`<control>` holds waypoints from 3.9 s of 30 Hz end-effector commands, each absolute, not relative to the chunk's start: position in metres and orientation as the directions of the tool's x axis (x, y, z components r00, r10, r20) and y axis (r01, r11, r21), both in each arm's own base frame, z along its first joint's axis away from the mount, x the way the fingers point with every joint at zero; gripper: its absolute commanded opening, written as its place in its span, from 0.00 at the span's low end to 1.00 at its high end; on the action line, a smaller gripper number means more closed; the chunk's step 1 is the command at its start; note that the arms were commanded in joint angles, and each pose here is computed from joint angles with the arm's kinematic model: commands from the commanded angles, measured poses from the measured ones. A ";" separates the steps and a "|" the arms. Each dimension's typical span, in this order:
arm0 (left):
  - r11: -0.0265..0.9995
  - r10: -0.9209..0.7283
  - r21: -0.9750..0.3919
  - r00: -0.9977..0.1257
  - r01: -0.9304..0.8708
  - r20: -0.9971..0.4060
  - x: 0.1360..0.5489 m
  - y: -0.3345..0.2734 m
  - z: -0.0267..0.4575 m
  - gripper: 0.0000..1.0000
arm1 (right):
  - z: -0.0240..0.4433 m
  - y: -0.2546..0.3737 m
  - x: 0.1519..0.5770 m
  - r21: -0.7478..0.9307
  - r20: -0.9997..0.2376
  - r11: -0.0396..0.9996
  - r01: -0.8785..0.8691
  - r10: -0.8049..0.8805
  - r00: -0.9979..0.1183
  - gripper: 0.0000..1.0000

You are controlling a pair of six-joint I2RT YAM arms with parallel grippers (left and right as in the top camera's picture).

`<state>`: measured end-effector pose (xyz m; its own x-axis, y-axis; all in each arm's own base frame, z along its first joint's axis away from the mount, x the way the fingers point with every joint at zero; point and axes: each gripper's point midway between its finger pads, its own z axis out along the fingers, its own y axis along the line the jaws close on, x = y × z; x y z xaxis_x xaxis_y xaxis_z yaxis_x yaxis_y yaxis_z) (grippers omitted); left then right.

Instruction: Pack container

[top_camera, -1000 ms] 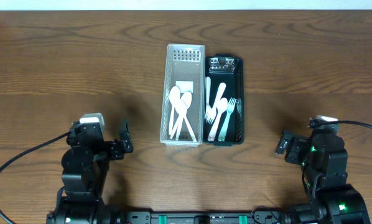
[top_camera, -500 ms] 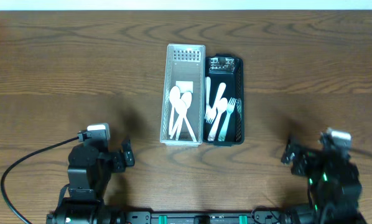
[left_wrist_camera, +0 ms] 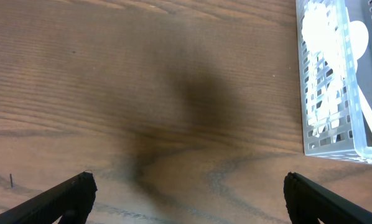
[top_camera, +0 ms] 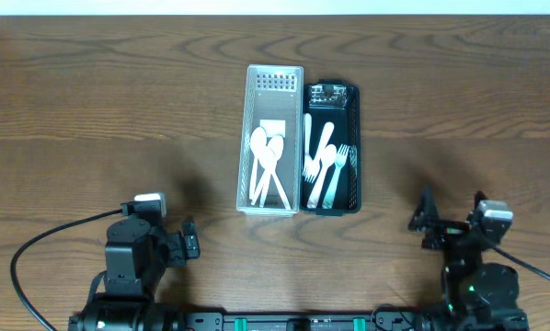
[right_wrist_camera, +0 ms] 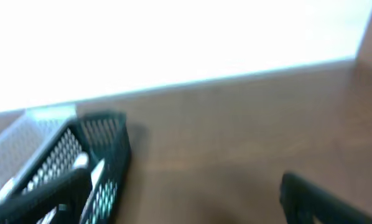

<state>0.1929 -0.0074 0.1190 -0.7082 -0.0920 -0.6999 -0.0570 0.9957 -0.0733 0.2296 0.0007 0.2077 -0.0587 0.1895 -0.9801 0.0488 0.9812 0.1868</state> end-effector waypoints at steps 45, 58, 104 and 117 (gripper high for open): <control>0.998 -0.054 -0.019 -0.688 -0.057 -0.724 0.191 0.000 0.124 0.98 | 0.157 0.026 0.245 0.002 -0.997 0.995 -0.101 -0.006 -0.074 0.99; 0.997 -0.080 -0.066 -0.401 -0.048 -0.913 0.210 0.000 0.134 0.98 | 0.157 0.026 0.245 0.002 -0.997 0.995 -0.101 -0.006 -0.073 0.99; 0.998 -0.054 -0.050 -0.156 -0.028 -0.986 0.244 -0.001 0.136 0.98 | 0.157 0.026 0.245 0.002 -0.997 0.995 -0.101 -0.006 -0.074 0.99; 0.998 -0.054 -0.050 -0.156 -0.028 -0.986 0.244 -0.001 0.136 0.98 | 0.157 0.026 0.245 0.002 -0.997 0.995 -0.101 -0.006 -0.073 0.99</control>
<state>0.2447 -0.0057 0.1539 -0.1017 -0.0626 -0.9928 -0.0019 0.9980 -0.0628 0.2451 0.0266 0.1574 -0.0743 0.0050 -0.9972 -0.1018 0.9947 0.0126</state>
